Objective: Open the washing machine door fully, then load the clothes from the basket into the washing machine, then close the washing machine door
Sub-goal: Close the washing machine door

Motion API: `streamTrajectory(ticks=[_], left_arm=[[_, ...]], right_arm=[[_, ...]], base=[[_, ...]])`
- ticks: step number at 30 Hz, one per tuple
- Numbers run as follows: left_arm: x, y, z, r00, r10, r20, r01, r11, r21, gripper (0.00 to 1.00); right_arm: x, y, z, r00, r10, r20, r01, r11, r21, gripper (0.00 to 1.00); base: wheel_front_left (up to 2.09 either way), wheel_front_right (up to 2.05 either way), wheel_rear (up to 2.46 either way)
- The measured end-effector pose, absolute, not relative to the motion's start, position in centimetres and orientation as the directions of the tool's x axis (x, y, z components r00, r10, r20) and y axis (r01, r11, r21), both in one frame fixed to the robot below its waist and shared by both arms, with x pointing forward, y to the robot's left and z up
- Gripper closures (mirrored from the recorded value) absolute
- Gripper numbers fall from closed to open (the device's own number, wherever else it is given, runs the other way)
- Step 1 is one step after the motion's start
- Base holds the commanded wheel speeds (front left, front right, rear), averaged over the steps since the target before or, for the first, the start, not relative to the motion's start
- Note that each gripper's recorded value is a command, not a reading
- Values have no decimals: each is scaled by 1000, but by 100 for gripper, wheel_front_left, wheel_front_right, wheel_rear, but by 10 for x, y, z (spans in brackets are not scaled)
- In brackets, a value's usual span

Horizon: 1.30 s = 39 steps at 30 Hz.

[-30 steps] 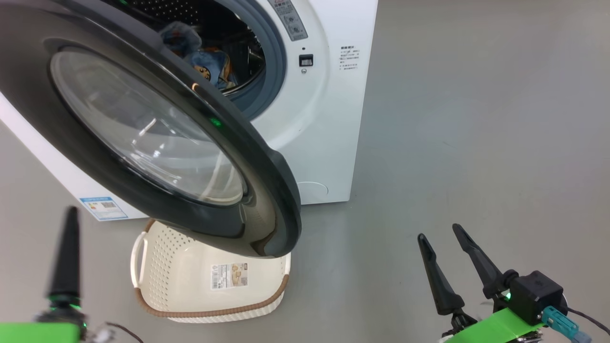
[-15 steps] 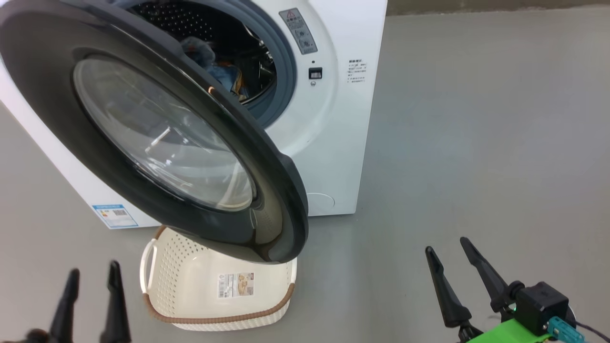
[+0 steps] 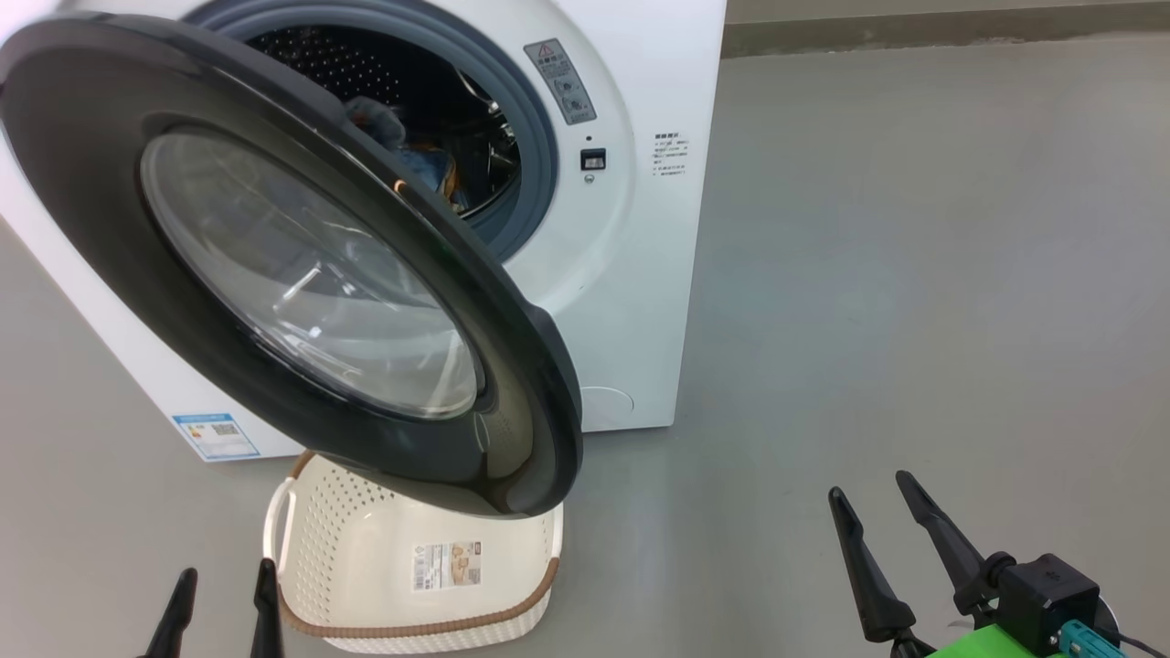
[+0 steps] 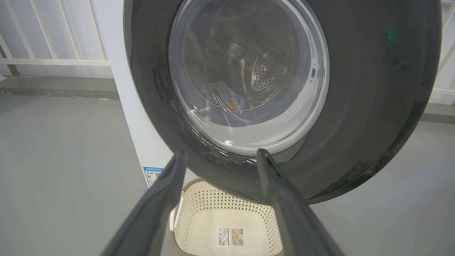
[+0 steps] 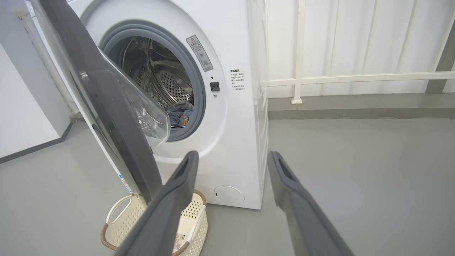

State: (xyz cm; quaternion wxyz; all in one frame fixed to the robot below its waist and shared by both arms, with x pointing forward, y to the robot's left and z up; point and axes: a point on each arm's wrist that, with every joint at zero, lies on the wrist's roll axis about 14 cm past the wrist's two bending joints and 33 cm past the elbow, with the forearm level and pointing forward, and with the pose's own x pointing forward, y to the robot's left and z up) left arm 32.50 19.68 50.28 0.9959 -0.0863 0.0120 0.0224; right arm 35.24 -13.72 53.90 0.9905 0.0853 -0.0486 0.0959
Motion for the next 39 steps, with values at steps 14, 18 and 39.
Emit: streamTrajectory(ticks=[14,18,39], left_arm=[[326,193,499,998,33,-51,-41,987,-157,0],[326,193,498,998,32,-57,-41,987,-155,0],[326,191,493,997,35,-74,-46,987,-155,0]], right_arm=[[348,-140,536,980,173,100,-188,969,161,0],[348,-140,536,980,174,99,-188,969,162,0],[352,-137,529,980,181,78,-192,967,166,100]], base=[[0,0,0],[0,0,0],[0,0,0]])
